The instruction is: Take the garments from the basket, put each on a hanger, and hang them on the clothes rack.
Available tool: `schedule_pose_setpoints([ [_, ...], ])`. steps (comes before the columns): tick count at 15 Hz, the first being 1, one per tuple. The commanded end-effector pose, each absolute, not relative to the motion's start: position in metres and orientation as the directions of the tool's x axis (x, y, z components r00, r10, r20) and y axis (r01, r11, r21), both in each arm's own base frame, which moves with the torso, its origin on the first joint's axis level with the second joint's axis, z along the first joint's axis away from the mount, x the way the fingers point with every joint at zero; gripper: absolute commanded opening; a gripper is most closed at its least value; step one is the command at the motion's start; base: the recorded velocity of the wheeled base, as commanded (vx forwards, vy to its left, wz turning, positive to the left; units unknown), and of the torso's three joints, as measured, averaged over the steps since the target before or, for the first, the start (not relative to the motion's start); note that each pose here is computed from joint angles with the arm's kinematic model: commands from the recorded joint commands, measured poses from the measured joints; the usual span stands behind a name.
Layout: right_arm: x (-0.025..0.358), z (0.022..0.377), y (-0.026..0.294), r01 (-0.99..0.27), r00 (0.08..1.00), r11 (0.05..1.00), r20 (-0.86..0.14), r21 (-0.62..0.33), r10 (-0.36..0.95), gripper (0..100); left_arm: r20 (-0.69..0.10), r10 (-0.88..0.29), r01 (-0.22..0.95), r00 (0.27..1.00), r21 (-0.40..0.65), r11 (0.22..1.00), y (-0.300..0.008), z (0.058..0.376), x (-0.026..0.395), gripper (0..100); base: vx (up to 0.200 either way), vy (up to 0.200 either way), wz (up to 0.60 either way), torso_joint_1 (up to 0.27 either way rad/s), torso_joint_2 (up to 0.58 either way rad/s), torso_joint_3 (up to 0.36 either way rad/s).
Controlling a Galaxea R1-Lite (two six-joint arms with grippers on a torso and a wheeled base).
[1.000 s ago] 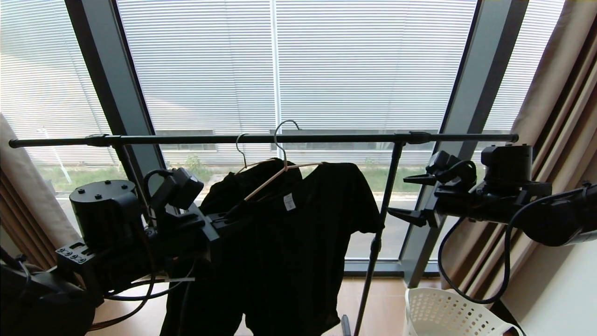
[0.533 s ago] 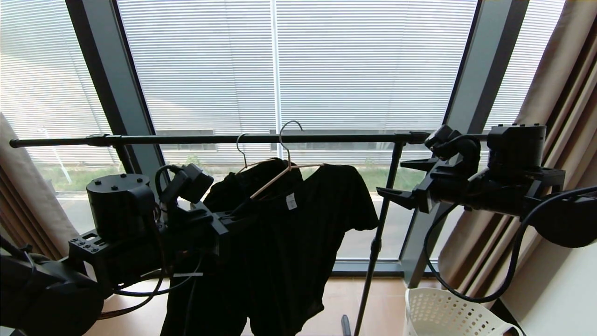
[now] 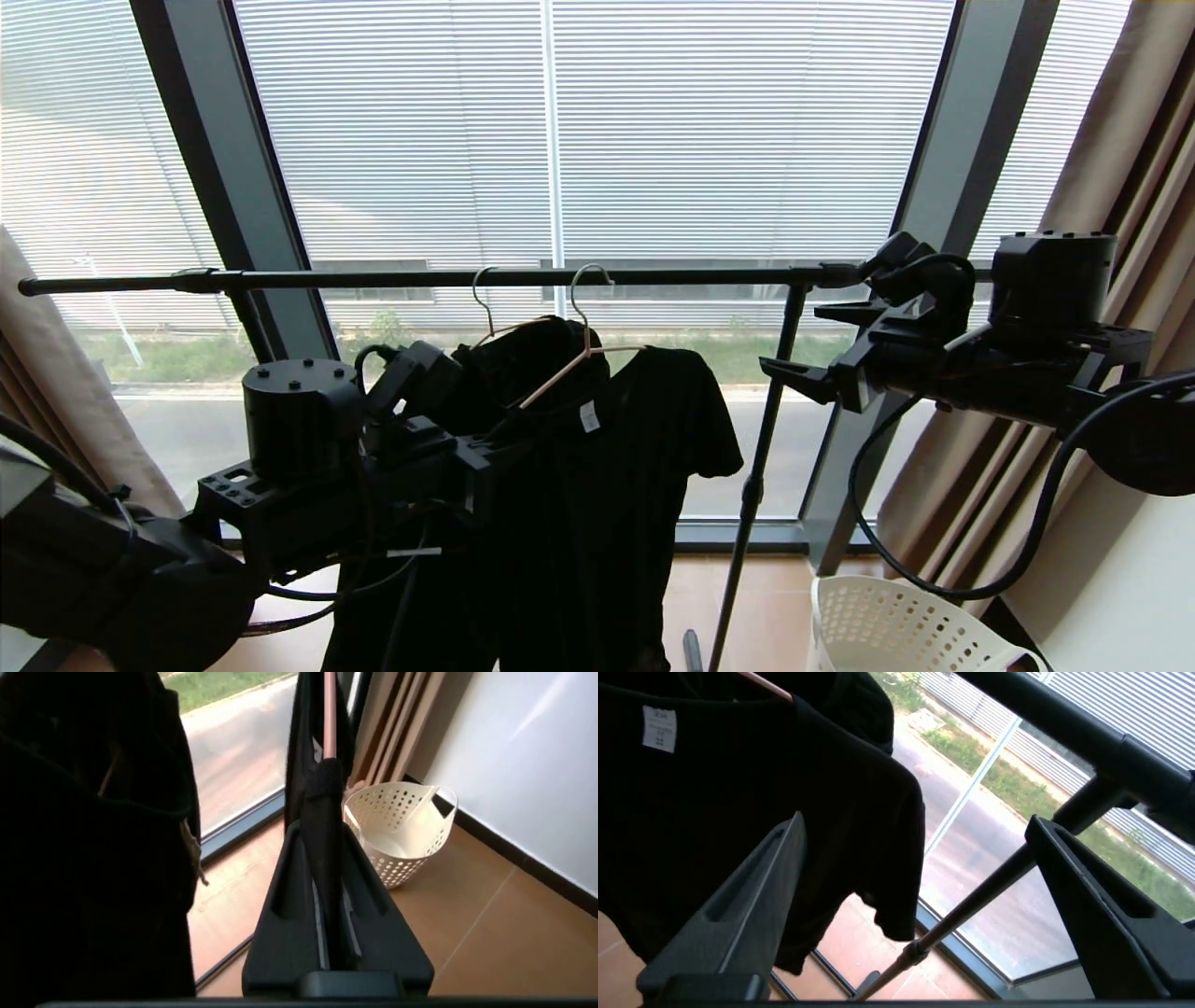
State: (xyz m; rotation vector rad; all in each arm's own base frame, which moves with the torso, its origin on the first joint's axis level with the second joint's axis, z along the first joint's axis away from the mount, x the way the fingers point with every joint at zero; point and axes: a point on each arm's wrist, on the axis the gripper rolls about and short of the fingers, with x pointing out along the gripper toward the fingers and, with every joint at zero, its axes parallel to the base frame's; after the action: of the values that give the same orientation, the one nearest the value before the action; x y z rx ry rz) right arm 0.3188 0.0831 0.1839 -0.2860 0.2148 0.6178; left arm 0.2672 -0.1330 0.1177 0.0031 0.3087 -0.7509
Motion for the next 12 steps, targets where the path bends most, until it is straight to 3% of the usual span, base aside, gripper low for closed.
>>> schedule_pose_setpoints([
  [1, 0.316, 0.186, 0.082, -0.593, 0.798, 0.779, -0.276, -0.203, 0.536, 100, -0.293, -0.679, 0.668, 0.673, -0.155, 0.728, -0.157, 0.111, 0.266, 0, 0.0, 0.0, 0.0, 0.0, 0.0, 0.0],
  [4, 0.314, 0.19, 0.081, -0.589, 0.802, 0.781, -0.266, -0.207, 0.534, 100, -0.28, -0.669, 0.634, 0.689, -0.216, 0.743, -0.165, 0.112, 0.272, 0, 0.0, 0.0, 0.0, 0.0, 0.0, 0.0],
  [12, 0.315, 0.193, 0.08, -0.584, 0.807, 0.783, -0.255, -0.213, 0.532, 100, -0.223, -0.626, 0.596, 0.747, -0.194, 0.779, -0.176, 0.12, 0.299, 0, 0.0, 0.0, 0.0, 0.0, 0.0, 0.0],
])
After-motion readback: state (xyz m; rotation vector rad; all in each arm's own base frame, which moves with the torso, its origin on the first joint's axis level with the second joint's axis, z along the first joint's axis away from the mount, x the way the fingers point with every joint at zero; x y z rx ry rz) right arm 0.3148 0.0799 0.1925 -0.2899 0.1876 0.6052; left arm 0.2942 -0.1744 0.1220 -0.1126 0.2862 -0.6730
